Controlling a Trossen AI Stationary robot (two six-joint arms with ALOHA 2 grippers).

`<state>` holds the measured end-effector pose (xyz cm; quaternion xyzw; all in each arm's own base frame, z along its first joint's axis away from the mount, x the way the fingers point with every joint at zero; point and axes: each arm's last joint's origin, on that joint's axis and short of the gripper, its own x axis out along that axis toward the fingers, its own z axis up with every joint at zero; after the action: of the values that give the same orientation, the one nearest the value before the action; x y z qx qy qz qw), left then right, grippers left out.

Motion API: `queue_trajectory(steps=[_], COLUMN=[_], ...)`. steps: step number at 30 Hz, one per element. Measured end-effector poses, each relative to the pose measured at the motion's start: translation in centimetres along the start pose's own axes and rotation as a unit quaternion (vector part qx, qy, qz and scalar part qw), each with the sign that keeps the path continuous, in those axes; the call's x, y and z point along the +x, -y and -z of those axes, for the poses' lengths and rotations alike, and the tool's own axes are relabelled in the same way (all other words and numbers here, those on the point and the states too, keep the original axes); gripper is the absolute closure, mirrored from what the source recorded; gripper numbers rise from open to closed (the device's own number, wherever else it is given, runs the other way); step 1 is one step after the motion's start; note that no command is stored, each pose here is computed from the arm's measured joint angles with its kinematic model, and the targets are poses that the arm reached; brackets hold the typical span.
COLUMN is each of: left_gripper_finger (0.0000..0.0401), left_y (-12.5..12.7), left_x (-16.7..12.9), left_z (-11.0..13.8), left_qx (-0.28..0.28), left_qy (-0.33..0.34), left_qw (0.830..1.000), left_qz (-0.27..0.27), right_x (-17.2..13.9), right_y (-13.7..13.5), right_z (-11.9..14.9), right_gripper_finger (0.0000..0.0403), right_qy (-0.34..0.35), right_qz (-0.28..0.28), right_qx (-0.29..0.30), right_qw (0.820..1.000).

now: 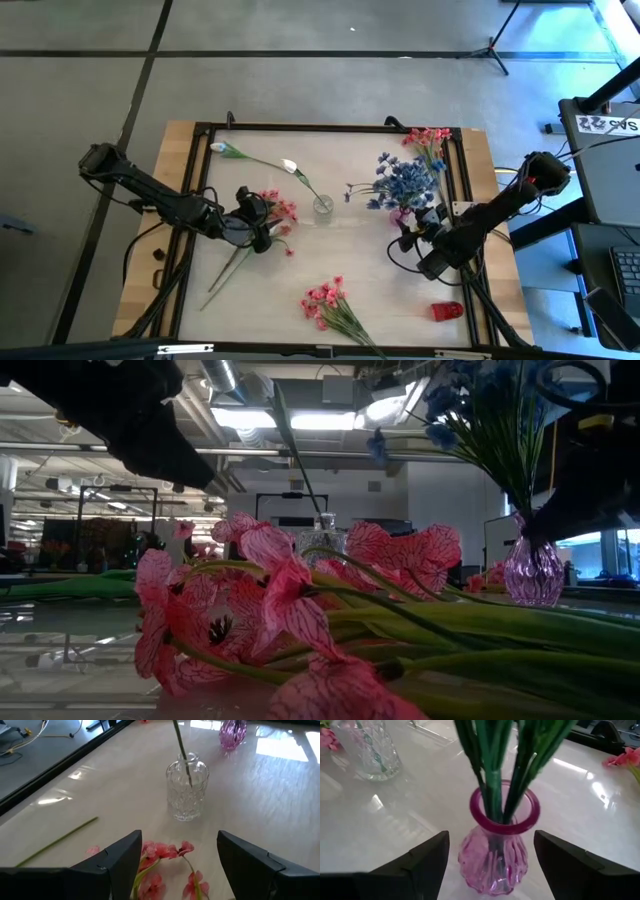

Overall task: Sort flowers into vase by color
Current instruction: Put the bottom white flower into the transparent vase

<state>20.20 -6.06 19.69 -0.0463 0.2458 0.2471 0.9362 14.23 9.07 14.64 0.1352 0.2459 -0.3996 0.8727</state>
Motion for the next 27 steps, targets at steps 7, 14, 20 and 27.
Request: queue_trajectory(steps=[7,14,20,27], left_gripper_finger=[0.0148,0.0148,0.0148,0.0148], left_y=[-0.1,-0.2,-0.1,-0.1], left_x=[0.0,0.0,0.0,0.0], left_z=[0.1,0.6,0.8,0.7], left_qx=[0.001,0.009,0.011,0.042], left_qy=[-0.004,-0.031,-0.054,-0.041], left_qw=[1.0,0.999,0.998,0.998], left_qz=[-0.002,0.001,0.034,0.024], right_x=[-0.4,-1.4,-3.2,-8.3], right_y=[-0.4,-0.6,-1.4,-1.5], right_z=[-0.5,-1.7,-3.6,-8.1], right_gripper_finger=[0.0112,0.0112,0.0112,0.0114], right_qy=[-0.016,-0.06,-0.147,-0.32], right_qz=[0.002,0.027,0.026,-0.113], right_qx=[-0.005,-0.024,-0.041,-0.073], right_qw=[1.0,0.998,0.988,0.938])
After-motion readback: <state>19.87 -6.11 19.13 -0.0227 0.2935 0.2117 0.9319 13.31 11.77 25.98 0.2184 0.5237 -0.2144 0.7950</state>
